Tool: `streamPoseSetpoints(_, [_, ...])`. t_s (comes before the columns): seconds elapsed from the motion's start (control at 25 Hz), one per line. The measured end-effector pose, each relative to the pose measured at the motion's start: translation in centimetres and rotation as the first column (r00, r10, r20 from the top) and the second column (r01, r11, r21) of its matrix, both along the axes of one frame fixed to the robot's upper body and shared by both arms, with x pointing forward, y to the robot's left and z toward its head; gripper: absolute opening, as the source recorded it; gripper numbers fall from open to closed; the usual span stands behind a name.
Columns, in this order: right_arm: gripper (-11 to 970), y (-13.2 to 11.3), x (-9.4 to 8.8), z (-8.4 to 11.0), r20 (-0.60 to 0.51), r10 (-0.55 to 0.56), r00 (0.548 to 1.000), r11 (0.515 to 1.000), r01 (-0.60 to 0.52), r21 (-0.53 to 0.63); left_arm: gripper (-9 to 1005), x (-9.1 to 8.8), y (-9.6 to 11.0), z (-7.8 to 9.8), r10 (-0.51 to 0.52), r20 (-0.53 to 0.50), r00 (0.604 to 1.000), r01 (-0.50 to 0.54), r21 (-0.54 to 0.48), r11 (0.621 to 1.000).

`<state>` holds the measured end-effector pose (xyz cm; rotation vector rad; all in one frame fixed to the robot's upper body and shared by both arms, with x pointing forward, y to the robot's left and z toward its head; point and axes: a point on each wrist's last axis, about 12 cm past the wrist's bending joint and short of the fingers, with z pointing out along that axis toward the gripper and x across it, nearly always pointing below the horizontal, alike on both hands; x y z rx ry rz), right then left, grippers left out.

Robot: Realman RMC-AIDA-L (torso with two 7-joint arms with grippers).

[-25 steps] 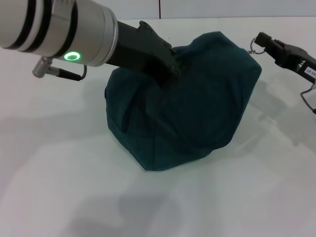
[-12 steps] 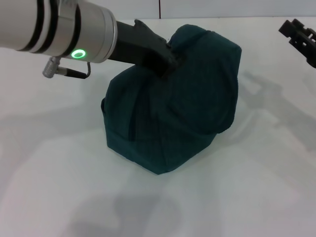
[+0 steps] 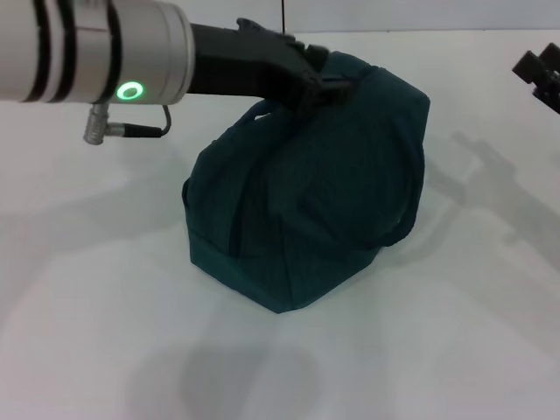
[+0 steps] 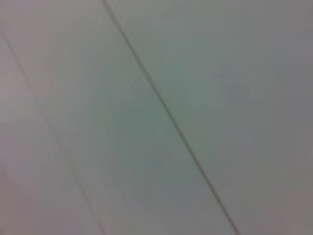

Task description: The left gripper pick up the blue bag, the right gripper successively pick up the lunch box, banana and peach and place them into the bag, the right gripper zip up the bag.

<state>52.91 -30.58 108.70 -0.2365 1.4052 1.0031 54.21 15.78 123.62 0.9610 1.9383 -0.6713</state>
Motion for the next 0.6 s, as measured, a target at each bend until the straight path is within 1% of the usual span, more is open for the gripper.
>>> streamPoseSetpoints(0.08, [794, -0.5, -0.4, 0.5, 0.038, 0.033, 0.999, 0.999, -0.033, -0.022, 214, -0.3, 0.6, 0.0, -0.017, 0.014, 1.0, 0.017, -0.048, 0.999])
streamPoseSetpoints(0.12, [807, -0.7, -0.6, 0.8, 0.06, 0.056, 0.997, 0.998, -0.054, -0.038, 252, -0.4, 0.9, 0.0, -0.025, 0.023, 0.999, 0.027, -0.064, 0.998])
streamPoseSetpoints(0.2, [834, -1.4, -1.1, 1.6, 0.107, 0.118, 0.987, 0.991, -0.11, -0.081, 328, -1.1, 1.9, -0.2, -0.076, 0.083, 0.994, 0.085, -0.12, 0.989])
streamPoseSetpoints(0.28, [861, -2.0, -1.7, 2.4, 0.148, 0.178, 0.973, 0.978, -0.159, -0.132, 556, -2.0, 3.0, -0.7, -0.098, 0.145, 0.985, 0.122, -0.164, 0.979])
streamPoseSetpoints(0.36, [861, -2.5, -2.7, 3.3, 0.195, 0.257, 0.946, 0.953, -0.215, -0.212, 626, -3.0, 4.5, -1.1, -0.104, 0.221, 0.97, 0.151, -0.21, 0.966])
streamPoseSetpoints(0.4, [861, -2.7, -3.1, 3.7, 0.209, 0.288, 0.935, 0.94, -0.234, -0.248, 661, -3.5, 5.1, -1.4, -0.105, 0.239, 0.965, 0.16, -0.225, 0.961])
streamPoseSetpoints(0.48, [860, -3.0, -4.1, 4.1, 0.224, 0.344, 0.912, 0.911, -0.265, -0.316, 731, -4.5, 6.5, -2.2, -0.119, 0.253, 0.96, 0.184, -0.247, 0.951])
streamPoseSetpoints(0.6, [860, -3.1, -5.6, 4.2, 0.218, 0.413, 0.884, 0.864, -0.304, -0.402, 813, -5.9, 8.0, -4.0, -0.172, 0.236, 0.956, 0.231, -0.249, 0.941])
